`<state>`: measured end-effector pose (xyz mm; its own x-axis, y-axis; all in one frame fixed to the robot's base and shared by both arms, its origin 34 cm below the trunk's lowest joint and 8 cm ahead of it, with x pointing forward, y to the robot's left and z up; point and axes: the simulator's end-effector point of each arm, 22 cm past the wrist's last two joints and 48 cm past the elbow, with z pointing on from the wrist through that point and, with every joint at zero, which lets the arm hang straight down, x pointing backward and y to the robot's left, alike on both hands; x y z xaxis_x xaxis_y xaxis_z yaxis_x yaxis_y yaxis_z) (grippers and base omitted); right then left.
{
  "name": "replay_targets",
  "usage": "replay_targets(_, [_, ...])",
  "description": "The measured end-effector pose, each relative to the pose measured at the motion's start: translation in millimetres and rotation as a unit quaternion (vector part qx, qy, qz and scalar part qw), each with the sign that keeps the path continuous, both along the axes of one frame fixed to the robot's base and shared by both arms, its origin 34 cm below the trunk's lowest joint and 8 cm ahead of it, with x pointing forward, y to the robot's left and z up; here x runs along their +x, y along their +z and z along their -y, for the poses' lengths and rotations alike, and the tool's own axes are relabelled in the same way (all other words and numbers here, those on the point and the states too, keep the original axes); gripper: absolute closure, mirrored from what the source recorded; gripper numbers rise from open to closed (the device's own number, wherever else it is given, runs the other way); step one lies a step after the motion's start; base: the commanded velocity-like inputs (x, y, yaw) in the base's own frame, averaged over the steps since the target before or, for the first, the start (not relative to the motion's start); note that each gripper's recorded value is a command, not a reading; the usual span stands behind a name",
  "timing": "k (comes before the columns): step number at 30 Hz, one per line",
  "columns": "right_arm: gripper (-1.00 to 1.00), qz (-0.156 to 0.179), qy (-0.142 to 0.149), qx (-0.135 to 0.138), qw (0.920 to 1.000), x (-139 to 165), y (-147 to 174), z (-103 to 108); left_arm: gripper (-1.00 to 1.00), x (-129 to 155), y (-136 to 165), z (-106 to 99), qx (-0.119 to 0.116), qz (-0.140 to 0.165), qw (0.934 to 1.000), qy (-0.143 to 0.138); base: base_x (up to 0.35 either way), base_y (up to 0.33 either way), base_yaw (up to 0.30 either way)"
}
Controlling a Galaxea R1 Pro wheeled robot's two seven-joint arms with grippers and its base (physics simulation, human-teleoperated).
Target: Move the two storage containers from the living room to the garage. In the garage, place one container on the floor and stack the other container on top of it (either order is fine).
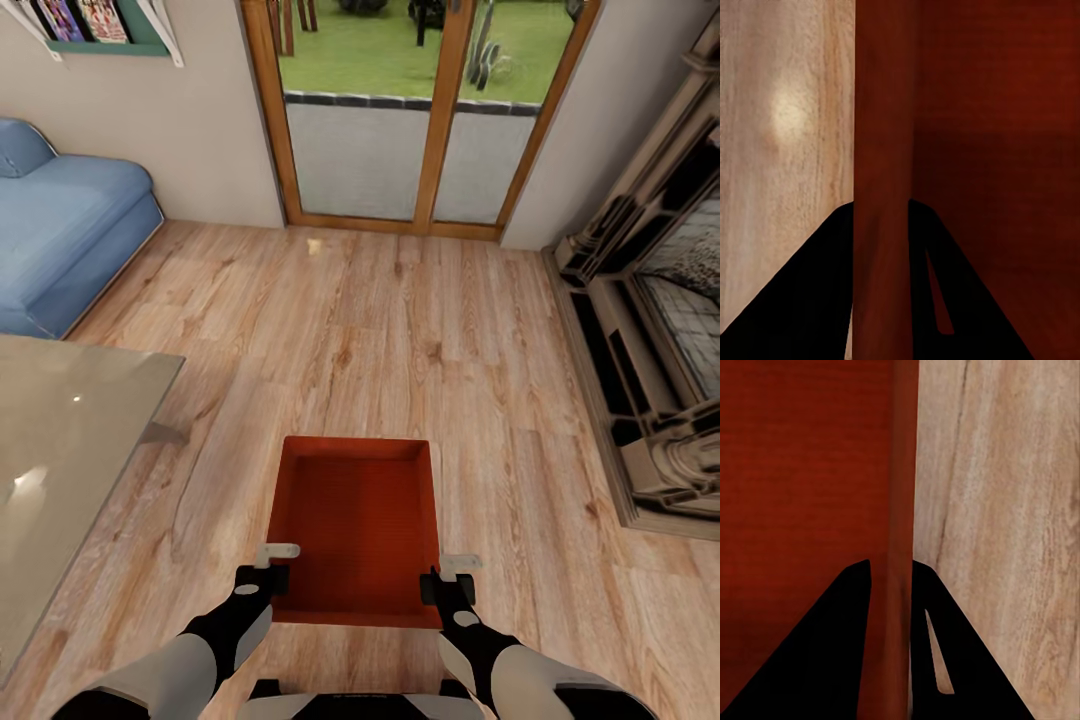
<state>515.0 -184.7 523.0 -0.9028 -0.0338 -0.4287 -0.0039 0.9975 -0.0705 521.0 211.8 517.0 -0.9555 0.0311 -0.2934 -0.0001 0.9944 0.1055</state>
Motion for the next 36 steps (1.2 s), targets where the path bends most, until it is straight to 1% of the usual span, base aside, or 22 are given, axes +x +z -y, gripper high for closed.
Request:
replay_targets(25, [1.0, 0.017, 0.001, 0.002, 0.9999, 8.3, 38.4, -0.3, 1.0, 7.2, 38.6, -0.1, 0.0, 0.017, 0.9998, 0.002, 0.0, 0.0, 0.0])
replay_targets(36, [1.0, 0.025, -0.001, 0.002, 0.9997, 14.3, 44.7, -0.1, 1.0, 14.3, 45.2, 0.1, 0.0, 0.025, 0.9997, 0.001, 0.0, 0.0, 0.0])
